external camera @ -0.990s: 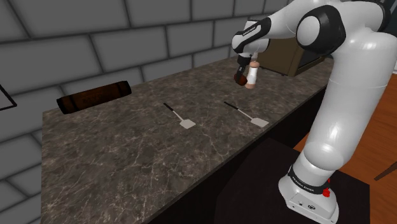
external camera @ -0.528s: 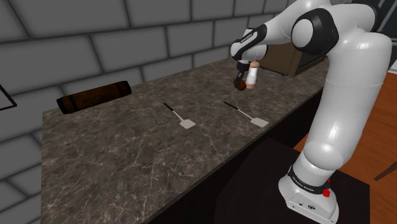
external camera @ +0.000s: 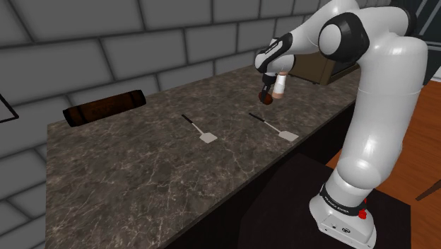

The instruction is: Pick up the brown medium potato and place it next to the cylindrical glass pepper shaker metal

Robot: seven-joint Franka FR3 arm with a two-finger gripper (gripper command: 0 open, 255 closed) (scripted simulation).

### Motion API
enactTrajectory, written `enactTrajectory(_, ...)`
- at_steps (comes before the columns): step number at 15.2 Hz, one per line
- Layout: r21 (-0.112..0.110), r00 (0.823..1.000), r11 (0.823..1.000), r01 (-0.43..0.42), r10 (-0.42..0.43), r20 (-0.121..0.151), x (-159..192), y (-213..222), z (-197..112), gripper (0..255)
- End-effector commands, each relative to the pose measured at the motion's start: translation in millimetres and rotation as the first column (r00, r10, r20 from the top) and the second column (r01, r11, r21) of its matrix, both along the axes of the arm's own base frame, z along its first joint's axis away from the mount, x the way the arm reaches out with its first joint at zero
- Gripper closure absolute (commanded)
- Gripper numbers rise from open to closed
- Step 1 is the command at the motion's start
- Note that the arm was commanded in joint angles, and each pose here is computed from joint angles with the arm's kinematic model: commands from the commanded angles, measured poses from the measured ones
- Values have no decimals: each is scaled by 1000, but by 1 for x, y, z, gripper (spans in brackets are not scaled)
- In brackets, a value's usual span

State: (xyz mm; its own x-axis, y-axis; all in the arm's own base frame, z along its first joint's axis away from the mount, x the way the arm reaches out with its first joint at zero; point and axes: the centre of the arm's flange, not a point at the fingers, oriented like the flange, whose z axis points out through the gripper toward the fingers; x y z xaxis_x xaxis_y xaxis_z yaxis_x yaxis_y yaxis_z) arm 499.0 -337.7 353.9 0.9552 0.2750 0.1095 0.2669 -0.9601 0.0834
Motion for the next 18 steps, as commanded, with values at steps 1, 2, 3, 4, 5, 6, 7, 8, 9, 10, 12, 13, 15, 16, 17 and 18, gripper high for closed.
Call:
enactTrajectory(1,0,1000,1000,0,0,0,0,0,0,255)
enactTrajectory(2,0,1000,1000,0,0,0,0,0,0,255)
enactTrajectory(3,0,1000,1000,0,0,0,0,0,0,255)
enactTrajectory(4,0,1000,1000,0,0,0,0,0,0,255)
enactTrajectory(5,0,1000,1000,0,0,0,0,0,0,0)
enactTrajectory(6,0,1000,1000,0,0,0,0,0,0,0)
enactTrajectory(7,0,1000,1000,0,0,0,0,0,0,0)
enactTrajectory(8,0,1000,1000,0,0,0,0,0,0,0)
enactTrajectory(9,0,1000,1000,0,0,0,0,0,0,0)
enactTrajectory(10,0,1000,1000,0,0,0,0,0,0,0)
enactTrajectory(12,0,1000,1000,0,0,0,-3,1,26,0)
enactTrajectory(13,0,1000,1000,0,0,0,-5,2,39,0)
enactTrajectory(15,0,1000,1000,0,0,0,-6,2,49,0)
enactTrajectory(16,0,1000,1000,0,0,0,-6,2,49,0)
enactTrajectory(17,0,1000,1000,0,0,0,-6,2,49,0)
enactTrajectory(18,0,1000,1000,0,0,0,-6,2,49,0)
